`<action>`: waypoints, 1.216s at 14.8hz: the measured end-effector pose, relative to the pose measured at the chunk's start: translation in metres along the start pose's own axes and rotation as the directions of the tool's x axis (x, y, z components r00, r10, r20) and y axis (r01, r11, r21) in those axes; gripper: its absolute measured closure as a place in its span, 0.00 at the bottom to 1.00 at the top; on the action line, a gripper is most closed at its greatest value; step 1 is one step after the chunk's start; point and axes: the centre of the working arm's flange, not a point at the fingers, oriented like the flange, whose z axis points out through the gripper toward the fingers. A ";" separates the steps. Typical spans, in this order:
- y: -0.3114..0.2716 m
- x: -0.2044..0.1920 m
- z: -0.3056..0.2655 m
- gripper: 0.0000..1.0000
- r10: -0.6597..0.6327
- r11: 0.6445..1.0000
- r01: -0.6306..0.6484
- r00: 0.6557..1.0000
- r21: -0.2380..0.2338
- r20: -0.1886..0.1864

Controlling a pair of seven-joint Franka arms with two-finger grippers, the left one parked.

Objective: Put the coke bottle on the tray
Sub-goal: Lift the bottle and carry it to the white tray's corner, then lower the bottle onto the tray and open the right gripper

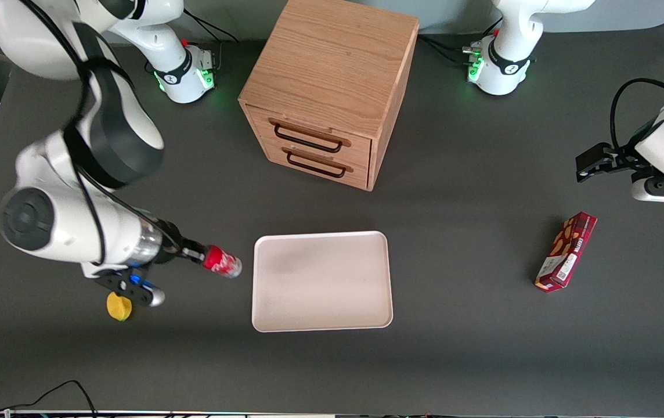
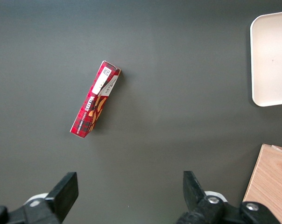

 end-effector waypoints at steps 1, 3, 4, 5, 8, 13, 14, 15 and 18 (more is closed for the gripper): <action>-0.010 0.005 0.018 0.69 0.029 1.000 -0.029 0.999 0.011 -0.018; -0.027 0.011 0.051 0.69 0.073 0.997 -0.072 0.996 0.036 -0.042; -0.033 0.013 0.066 0.69 0.089 0.995 -0.087 0.995 0.041 -0.054; -0.037 0.016 0.080 0.69 0.103 0.994 -0.100 0.993 0.046 -0.065; -0.048 0.018 0.113 0.69 0.126 0.992 -0.122 0.988 0.043 -0.089; -0.055 0.017 0.127 0.54 0.129 0.991 -0.125 0.986 0.035 -0.107; -0.056 0.016 0.122 0.45 0.128 0.991 -0.125 0.986 0.037 -0.107; -0.056 0.014 0.117 0.36 0.125 0.992 -0.123 0.988 0.029 -0.095; -0.040 0.004 0.051 0.06 0.027 0.999 -0.030 0.994 -0.035 -0.103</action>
